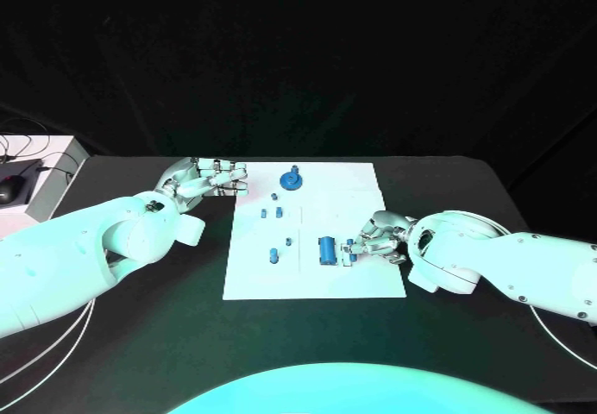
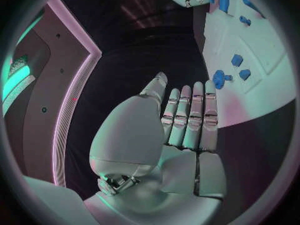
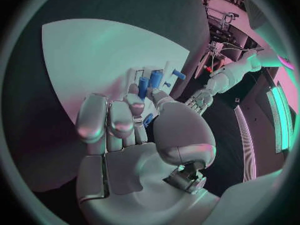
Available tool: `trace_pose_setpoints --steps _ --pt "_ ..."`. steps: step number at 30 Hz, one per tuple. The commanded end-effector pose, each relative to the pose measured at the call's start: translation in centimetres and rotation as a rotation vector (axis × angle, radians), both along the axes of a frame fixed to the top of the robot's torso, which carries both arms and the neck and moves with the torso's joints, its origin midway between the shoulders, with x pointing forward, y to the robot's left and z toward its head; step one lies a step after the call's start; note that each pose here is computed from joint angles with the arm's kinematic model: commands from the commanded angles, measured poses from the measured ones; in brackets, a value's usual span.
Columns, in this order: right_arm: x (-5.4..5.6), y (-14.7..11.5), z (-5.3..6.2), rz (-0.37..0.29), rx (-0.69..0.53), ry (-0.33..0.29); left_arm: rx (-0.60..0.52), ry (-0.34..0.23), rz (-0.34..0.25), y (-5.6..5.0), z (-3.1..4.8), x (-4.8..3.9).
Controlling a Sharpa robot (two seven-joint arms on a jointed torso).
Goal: Assemble the parts on the task board
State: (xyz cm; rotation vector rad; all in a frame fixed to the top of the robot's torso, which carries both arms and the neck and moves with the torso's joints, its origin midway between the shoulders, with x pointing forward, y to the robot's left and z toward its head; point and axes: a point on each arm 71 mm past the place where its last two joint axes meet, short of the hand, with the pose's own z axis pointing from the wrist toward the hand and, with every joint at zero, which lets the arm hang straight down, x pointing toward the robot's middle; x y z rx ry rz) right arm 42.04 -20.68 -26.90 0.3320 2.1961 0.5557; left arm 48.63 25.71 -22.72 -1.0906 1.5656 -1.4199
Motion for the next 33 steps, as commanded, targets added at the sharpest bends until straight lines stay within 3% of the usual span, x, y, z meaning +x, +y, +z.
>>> trace_pose_setpoints --steps 1,17,33 --pt "-0.10 0.47 -0.43 0.034 -0.024 -0.003 -0.006 -0.002 -0.015 -0.21 0.08 -0.06" --pt "0.10 1.34 -0.86 0.059 -0.058 -0.035 -0.006 0.000 -0.017 -0.17 0.08 -0.08" --pt "-0.13 1.12 -1.05 0.074 -0.082 -0.013 -0.005 0.002 -0.017 -0.10 0.08 -0.10"
